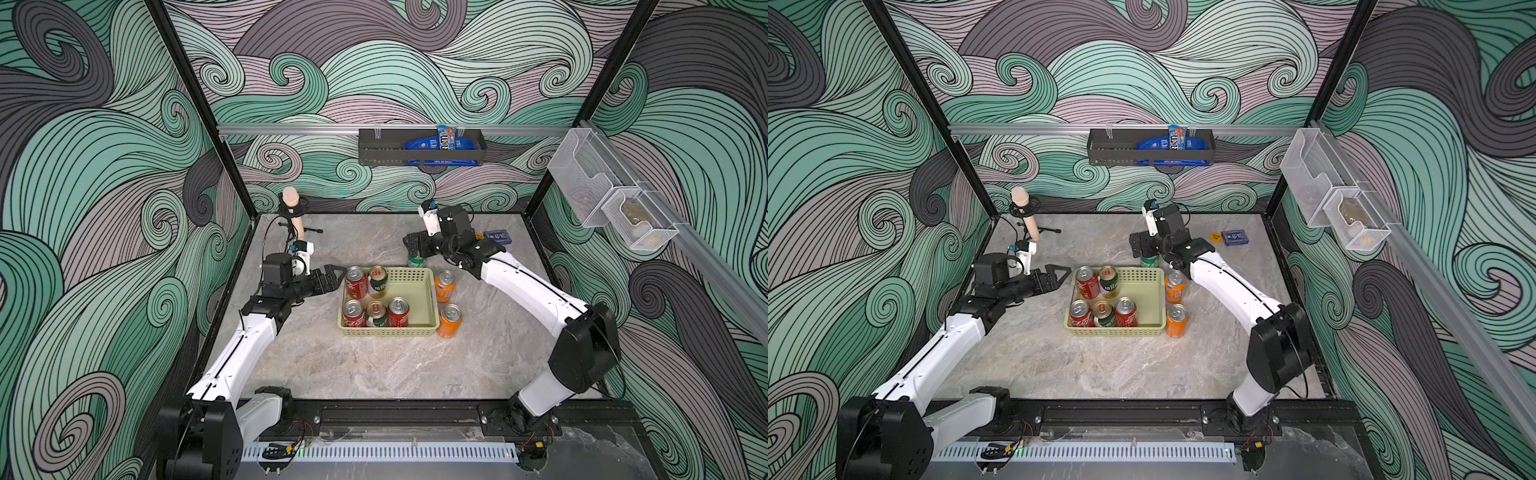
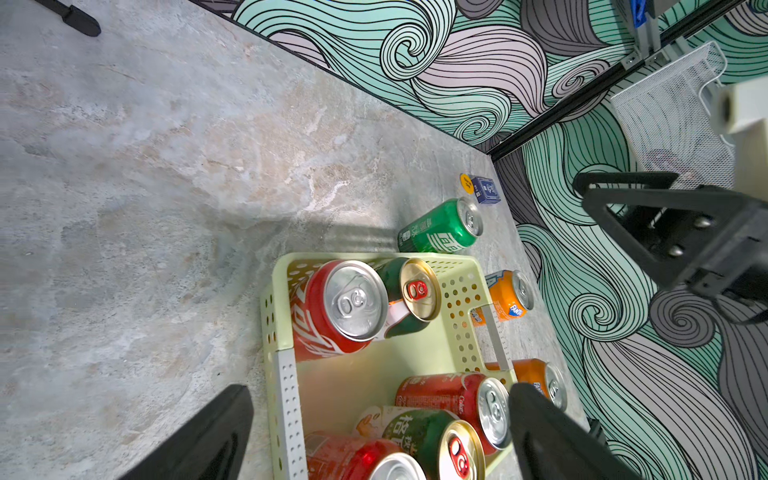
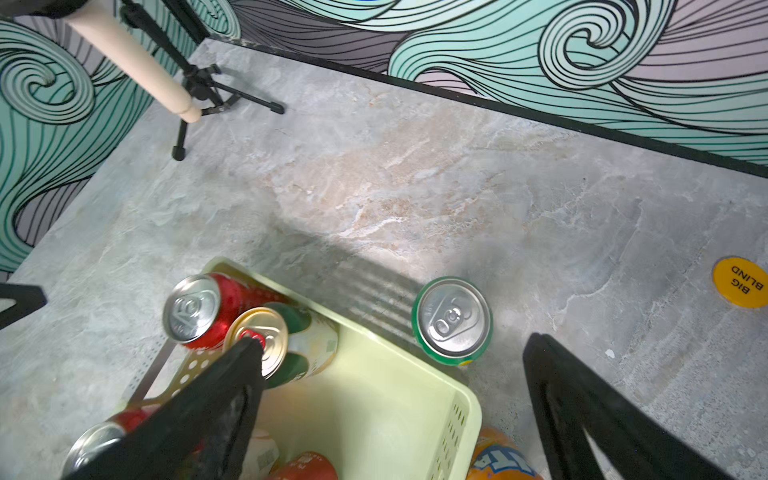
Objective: Take out the drinks from the basket
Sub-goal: Place the drink at the center of the board, then pick up the drink from the basket.
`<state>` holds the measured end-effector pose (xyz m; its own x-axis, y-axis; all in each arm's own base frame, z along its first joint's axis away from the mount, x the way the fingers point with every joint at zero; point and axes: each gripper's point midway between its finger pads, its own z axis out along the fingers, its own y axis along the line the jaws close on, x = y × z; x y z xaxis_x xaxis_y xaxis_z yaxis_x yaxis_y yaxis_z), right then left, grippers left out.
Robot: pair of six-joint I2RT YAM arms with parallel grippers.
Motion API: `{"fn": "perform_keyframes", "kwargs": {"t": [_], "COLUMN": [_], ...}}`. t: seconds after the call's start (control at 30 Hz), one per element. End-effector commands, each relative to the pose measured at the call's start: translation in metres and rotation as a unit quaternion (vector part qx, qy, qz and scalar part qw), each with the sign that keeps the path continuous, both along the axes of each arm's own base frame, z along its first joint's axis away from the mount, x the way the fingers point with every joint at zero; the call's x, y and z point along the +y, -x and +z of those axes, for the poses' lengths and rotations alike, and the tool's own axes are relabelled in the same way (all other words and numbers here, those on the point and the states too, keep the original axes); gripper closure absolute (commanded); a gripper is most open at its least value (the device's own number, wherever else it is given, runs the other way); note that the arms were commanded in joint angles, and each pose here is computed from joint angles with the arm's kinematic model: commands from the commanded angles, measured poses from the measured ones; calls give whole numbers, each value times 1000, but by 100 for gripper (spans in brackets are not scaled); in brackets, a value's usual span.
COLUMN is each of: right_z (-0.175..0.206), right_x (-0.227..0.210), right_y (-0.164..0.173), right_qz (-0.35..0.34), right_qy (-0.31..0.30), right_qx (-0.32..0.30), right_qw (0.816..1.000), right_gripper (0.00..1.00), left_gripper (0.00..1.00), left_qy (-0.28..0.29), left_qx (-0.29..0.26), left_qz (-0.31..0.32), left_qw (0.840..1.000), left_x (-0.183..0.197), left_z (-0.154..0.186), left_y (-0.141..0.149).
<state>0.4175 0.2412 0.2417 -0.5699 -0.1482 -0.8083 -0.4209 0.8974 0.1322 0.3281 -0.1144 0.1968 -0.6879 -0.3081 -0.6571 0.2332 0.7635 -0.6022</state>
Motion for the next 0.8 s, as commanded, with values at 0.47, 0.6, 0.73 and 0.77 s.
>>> {"fn": "perform_keyframes", "kwargs": {"t": [0.47, 0.6, 0.73, 0.77], "right_z": [-57, -69, -79, -81], "right_x": [78, 92, 101, 103], "right_y": [42, 44, 44, 45], "right_qz": [117, 126, 130, 131], "right_qy": [29, 36, 43, 44], "right_qx": [50, 60, 66, 68], "right_qw": [991, 990, 988, 988], "right_gripper": [5, 5, 4, 4], "left_gripper": [1, 1, 1, 1], "left_qy": [-15, -15, -15, -15], "left_qx": [-17, -16, -16, -17], "left_qz": [6, 7, 6, 6], "left_qw": [1000, 1000, 1000, 1000], "left_x": [3, 3, 3, 3], "left_z": [11, 11, 11, 11], "left_y": [-3, -3, -3, -3]}}
